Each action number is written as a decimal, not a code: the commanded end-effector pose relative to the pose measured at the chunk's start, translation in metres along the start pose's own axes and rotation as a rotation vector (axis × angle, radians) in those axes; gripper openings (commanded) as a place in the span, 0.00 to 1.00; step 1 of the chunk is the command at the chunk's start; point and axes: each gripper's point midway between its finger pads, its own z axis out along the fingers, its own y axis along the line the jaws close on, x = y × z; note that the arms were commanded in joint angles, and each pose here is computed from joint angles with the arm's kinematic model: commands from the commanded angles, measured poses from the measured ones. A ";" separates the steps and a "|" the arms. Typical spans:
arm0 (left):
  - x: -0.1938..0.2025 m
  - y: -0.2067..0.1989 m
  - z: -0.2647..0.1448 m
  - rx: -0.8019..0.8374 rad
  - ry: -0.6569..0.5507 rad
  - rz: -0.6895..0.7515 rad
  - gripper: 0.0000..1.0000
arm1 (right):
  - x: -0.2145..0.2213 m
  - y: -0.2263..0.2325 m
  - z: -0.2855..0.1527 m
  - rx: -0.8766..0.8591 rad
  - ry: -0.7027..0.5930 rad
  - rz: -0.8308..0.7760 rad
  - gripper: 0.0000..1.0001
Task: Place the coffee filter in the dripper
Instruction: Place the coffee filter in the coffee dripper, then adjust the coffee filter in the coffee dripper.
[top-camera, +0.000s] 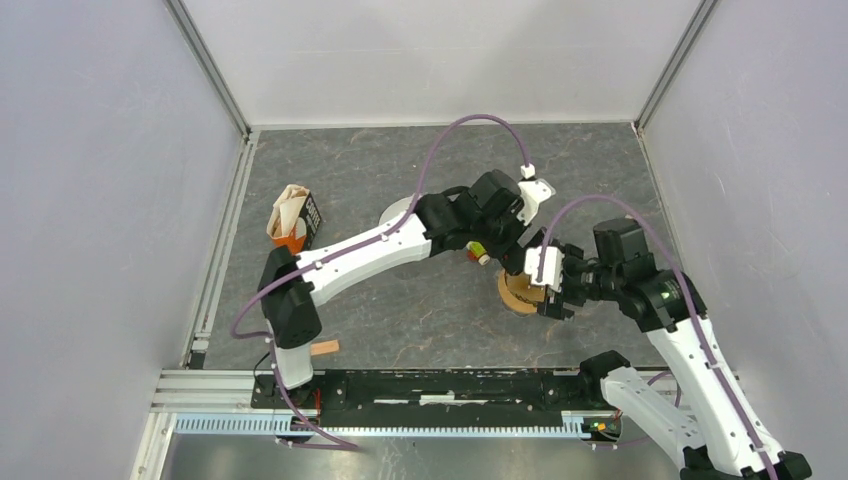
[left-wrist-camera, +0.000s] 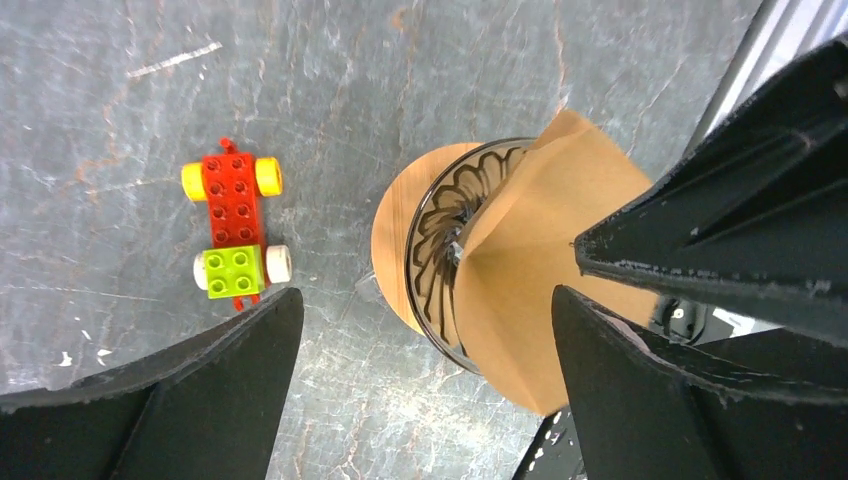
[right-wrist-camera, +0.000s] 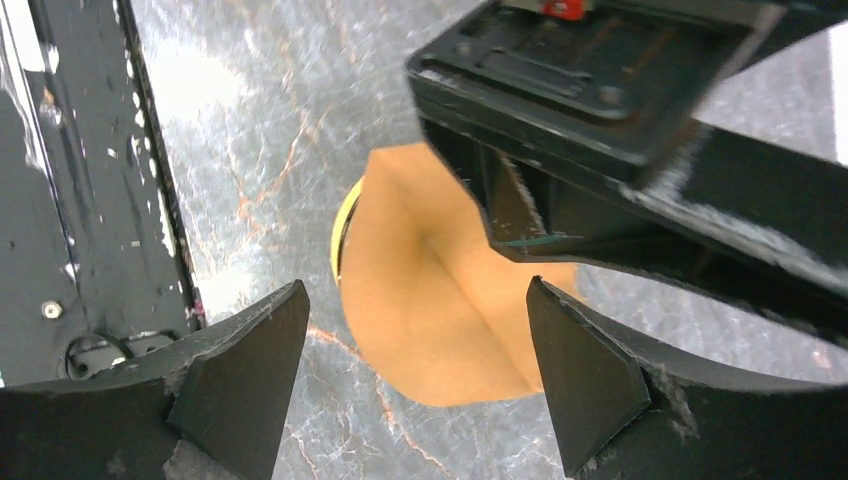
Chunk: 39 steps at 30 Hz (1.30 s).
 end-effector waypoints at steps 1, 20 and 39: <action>-0.062 -0.008 -0.066 0.025 -0.192 0.084 1.00 | -0.050 -0.032 -0.025 0.113 -0.111 0.059 0.87; -0.070 0.209 -0.253 -0.581 -0.545 -0.237 1.00 | -0.058 -0.209 -0.044 0.770 -0.084 0.353 0.98; 0.024 0.246 -0.316 -0.706 -0.647 -0.189 1.00 | -0.077 -0.240 -0.026 0.814 -0.225 0.337 0.98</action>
